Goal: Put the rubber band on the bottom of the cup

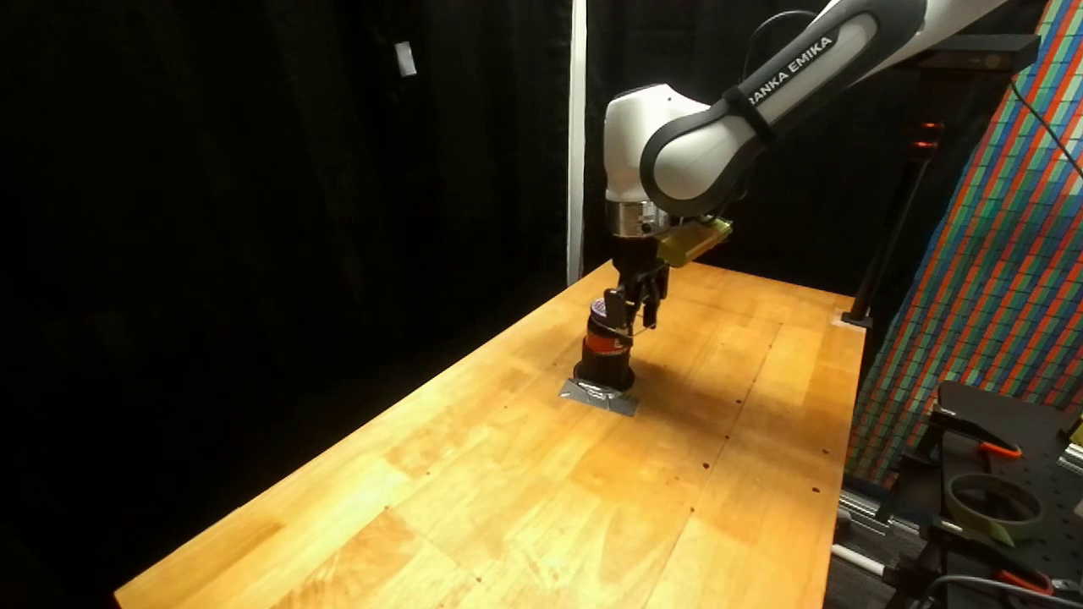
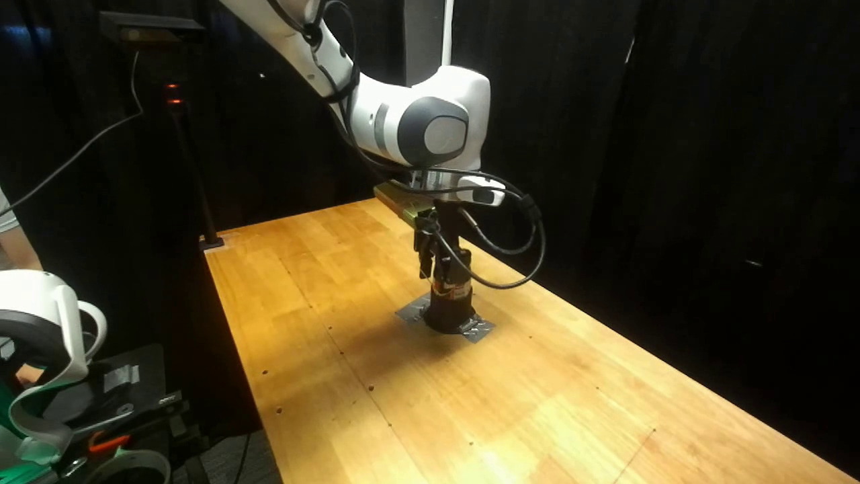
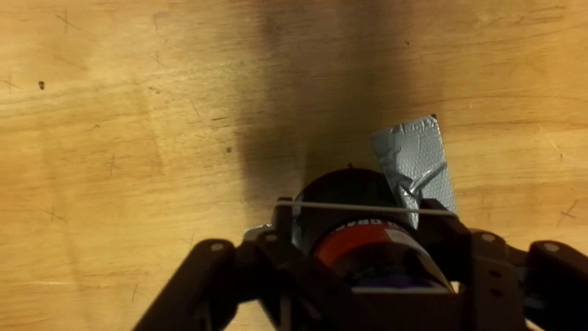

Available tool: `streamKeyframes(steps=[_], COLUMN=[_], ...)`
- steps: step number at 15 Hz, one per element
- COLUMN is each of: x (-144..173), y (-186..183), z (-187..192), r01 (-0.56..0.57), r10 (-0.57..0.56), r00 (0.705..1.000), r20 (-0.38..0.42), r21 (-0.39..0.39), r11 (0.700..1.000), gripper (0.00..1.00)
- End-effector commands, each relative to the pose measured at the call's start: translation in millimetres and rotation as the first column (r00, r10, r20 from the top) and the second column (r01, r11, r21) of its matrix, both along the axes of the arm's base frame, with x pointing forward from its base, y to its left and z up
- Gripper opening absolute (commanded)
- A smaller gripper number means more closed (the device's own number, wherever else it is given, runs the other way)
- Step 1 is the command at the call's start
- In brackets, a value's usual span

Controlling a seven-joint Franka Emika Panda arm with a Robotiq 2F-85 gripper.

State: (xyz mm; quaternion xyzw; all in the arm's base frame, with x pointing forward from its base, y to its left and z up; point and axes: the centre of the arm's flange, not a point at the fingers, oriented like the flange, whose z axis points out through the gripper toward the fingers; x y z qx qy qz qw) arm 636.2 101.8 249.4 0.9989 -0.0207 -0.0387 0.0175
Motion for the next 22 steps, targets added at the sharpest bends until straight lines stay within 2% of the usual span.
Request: streamKeyframes(steps=[1,5,8,10,13,19,22], x=[-46,-62,-72,-79,-91,-117,-130], y=[-9,-10,-11,-14,-21,-30,-28], z=[14,16,9,4,-3,-5,-2], r01=[-0.007,0.016,0.057,0.082,0.115,0.143,0.121], r10=[0.007,-0.024,-0.08,-0.116,-0.171,-0.25,-0.256], r00=[0.999,0.987,0.956,0.93,0.896,0.828,0.807], r20=[0.042,0.156,0.284,0.348,0.409,0.502,0.532], r21=[0.015,0.05,0.089,0.109,0.158,0.243,0.276], r11=[1.0,0.999,0.994,0.991,0.981,0.959,0.954], gripper=[0.42,0.13,0.05,0.1,0.11,0.1,0.12])
